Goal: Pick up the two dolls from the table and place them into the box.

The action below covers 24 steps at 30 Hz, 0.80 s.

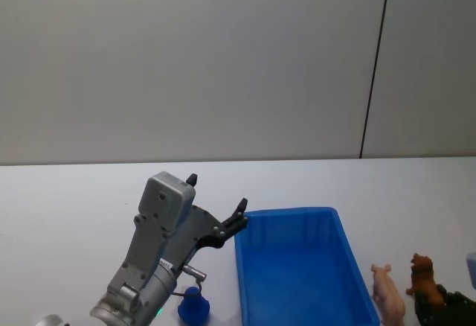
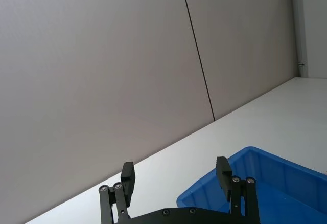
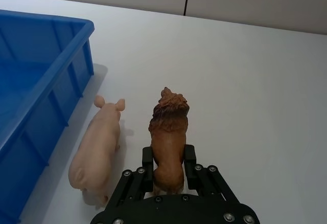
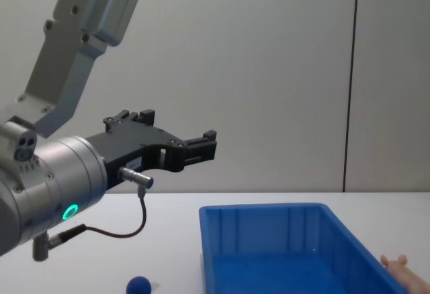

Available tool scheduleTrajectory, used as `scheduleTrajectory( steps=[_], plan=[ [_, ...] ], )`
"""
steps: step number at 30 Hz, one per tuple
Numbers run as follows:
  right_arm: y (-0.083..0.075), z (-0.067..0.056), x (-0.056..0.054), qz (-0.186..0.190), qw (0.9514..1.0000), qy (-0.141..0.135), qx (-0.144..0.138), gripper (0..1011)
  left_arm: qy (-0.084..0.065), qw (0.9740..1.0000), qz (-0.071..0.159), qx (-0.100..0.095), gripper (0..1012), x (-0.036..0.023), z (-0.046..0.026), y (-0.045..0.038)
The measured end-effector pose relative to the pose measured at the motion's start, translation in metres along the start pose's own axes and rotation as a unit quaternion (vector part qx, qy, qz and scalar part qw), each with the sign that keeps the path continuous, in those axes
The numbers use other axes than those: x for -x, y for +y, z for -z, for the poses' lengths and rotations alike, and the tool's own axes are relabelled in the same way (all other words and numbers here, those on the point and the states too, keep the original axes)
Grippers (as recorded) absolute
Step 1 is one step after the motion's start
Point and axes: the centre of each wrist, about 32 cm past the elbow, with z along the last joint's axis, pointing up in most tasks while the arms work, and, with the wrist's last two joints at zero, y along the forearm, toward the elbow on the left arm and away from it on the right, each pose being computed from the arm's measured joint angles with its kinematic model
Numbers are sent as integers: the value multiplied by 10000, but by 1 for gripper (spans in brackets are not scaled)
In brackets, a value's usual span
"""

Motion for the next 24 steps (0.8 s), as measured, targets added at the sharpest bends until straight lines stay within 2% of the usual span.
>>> scheduleTrajectory(
  steps=[8, 17, 24],
  plan=[
    [-22, -109, 18, -26, 9998, 22, -179, 333, 0, 10000, 0, 0, 1001, 0, 0, 0],
    [-69, -369, 70, -133, 9978, -5, -657, 333, 0, 10000, 0, 0, 1001, 0, 0, 0],
    [-62, -575, 141, -469, 9939, -58, -997, 333, 0, 10000, -1, 0, 1001, 0, 0, 0]
  ],
)
